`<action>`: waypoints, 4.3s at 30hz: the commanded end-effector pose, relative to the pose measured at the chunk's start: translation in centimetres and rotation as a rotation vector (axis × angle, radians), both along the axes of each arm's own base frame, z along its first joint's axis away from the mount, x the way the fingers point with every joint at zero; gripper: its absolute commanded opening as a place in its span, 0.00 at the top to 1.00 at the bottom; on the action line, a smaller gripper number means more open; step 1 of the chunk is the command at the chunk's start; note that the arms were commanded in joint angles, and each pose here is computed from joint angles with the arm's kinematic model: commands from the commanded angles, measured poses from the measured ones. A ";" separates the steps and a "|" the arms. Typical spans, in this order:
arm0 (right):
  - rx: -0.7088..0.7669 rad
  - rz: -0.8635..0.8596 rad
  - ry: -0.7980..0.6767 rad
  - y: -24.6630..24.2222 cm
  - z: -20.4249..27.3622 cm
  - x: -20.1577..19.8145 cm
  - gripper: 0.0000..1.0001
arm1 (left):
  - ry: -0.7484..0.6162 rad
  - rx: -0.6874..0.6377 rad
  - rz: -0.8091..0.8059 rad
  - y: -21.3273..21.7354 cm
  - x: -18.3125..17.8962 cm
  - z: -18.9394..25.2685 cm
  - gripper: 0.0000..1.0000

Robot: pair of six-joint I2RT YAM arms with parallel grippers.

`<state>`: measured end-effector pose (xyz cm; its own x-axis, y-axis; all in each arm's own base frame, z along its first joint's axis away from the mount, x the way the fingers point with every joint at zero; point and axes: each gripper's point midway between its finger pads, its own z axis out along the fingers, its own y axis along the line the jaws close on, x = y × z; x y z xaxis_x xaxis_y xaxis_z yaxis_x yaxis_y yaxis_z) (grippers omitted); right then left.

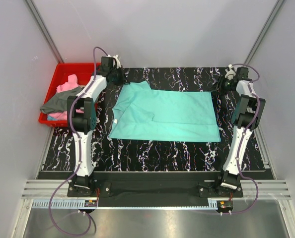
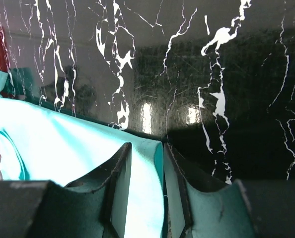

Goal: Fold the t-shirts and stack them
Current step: Fold the tshirt

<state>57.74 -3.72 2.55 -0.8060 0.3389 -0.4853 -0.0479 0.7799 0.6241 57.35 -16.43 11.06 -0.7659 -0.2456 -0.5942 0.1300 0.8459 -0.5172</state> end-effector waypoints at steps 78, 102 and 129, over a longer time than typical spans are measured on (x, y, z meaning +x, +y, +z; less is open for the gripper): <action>-0.195 -0.433 -0.071 -0.6 5.1 -17.1 1.00 | 0.169 0.190 -0.018 2.3 -16.8 -0.6 1.00; -0.148 -0.593 0.258 -0.6 4.2 -20.6 0.55 | 0.323 0.216 -0.101 1.1 -20.6 -3.5 1.00; -0.209 -0.557 0.296 -1.3 2.2 -20.6 1.00 | 0.439 0.368 -0.029 3.5 -22.9 -6.3 0.85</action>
